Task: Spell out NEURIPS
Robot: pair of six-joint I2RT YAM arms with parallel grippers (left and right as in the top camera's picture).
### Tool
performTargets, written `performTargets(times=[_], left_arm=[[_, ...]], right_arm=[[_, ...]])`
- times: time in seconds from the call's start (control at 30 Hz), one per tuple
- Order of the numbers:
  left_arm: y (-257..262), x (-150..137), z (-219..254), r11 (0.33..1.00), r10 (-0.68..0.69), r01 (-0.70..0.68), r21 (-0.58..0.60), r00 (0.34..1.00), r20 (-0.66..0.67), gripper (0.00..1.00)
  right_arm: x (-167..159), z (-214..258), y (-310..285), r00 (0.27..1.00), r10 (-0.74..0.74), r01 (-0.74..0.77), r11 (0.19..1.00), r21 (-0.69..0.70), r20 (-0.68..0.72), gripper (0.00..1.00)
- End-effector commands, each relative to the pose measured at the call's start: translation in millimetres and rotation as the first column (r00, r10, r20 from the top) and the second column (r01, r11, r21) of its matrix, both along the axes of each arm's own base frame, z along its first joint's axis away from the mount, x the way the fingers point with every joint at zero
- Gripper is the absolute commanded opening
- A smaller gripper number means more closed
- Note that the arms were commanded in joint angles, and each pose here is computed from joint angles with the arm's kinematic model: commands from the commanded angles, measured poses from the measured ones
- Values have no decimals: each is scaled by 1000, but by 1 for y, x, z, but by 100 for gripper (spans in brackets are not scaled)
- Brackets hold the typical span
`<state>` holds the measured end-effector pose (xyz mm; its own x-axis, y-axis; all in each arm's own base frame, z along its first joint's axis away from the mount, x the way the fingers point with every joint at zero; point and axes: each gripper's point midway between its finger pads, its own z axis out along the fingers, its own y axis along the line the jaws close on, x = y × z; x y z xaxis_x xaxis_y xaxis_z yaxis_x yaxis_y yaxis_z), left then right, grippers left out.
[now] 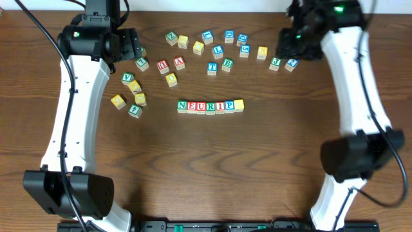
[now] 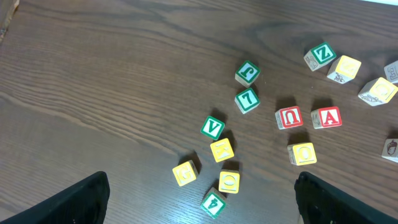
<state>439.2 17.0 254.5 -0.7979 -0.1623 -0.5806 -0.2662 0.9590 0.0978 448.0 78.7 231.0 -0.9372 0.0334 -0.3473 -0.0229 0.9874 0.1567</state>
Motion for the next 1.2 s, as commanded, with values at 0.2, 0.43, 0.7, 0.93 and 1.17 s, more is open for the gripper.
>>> performTargets(times=[0.2,0.43,0.7,0.93,1.17], left_arm=[[4,0,0,1000,11,-11,11,1000,-1,95],[4,0,0,1000,11,-11,11,1000,-1,96],[4,0,0,1000,11,-11,11,1000,-1,96],[4,0,0,1000,11,-11,11,1000,-2,96],[4,0,0,1000,11,-11,11,1000,-1,96]], right_arm=[[-39,89,-18,982,-9,8,1000,7,189,86],[-71,115,-21,976,-8,6,1000,11,218,99],[-78,116,-22,978,-8,6,1000,10,208,99],[-87,111,-23,986,-7,6,1000,5,167,99],[-87,112,-24,984,-9,9,1000,3,176,99]])
